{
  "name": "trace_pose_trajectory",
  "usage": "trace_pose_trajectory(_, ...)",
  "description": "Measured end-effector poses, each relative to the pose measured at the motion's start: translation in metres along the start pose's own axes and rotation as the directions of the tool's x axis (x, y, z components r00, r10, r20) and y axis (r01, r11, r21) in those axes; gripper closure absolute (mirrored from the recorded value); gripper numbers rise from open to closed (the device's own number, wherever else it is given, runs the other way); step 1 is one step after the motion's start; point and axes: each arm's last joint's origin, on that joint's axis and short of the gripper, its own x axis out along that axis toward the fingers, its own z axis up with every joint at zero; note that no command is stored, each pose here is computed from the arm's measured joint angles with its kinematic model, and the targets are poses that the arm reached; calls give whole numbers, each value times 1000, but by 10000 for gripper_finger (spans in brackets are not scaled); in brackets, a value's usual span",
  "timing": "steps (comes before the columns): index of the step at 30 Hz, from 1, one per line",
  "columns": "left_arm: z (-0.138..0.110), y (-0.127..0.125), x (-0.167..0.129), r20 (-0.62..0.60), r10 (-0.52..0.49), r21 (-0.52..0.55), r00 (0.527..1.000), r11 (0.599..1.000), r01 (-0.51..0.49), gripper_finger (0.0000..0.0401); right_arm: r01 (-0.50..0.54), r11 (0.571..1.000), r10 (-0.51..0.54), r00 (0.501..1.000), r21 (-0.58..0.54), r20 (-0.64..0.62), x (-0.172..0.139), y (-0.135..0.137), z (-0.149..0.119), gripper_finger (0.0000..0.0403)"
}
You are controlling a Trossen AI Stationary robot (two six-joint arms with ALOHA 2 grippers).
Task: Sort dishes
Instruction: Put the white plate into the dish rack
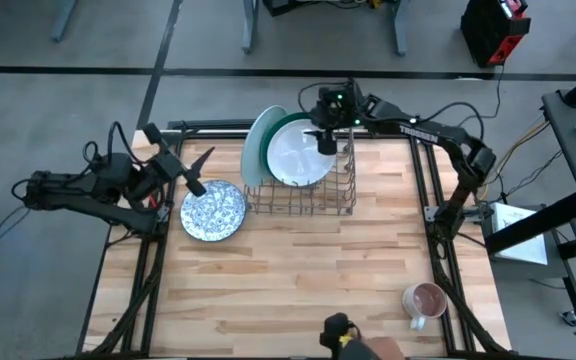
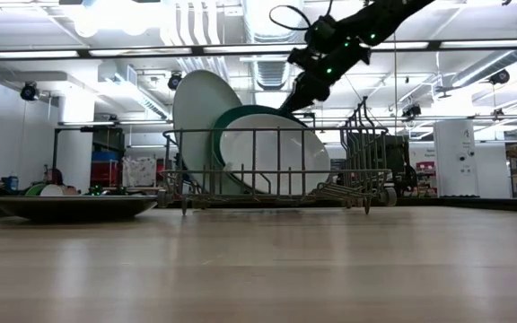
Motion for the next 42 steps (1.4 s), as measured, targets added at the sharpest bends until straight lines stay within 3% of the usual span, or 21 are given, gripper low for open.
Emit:
trace_pose_trajectory(8, -3, -2, 4, -25, 15, 11, 1000, 1000, -14, 172, 67, 996, -68, 997, -50, -19, 22, 1, -3, 179)
trace_pose_trajectory(16, -3, -2, 6, -29, 16, 15, 999, 1000, -16, 172, 29, 999, -30, 997, -20, -68, 25, 4, -10, 204)
trace_pose_trajectory(22, -4, -2, 6, -31, 19, 15, 999, 1000, -18, 172, 26, 999, -22, 996, 47, -89, 24, 1, -14, 254)
trace_pose_trajectory(32, -4, -3, 7, -35, 17, 2, 999, 1000, -17, 172, 35, 999, -32, 996, 35, -83, 18, -1, -13, 388)
trace_pose_trajectory(42, -4, -3, 7, -36, 20, -3, 999, 1000, -20, 172, 48, 999, -48, 996, 0, -71, -8, -2, 0, 398)
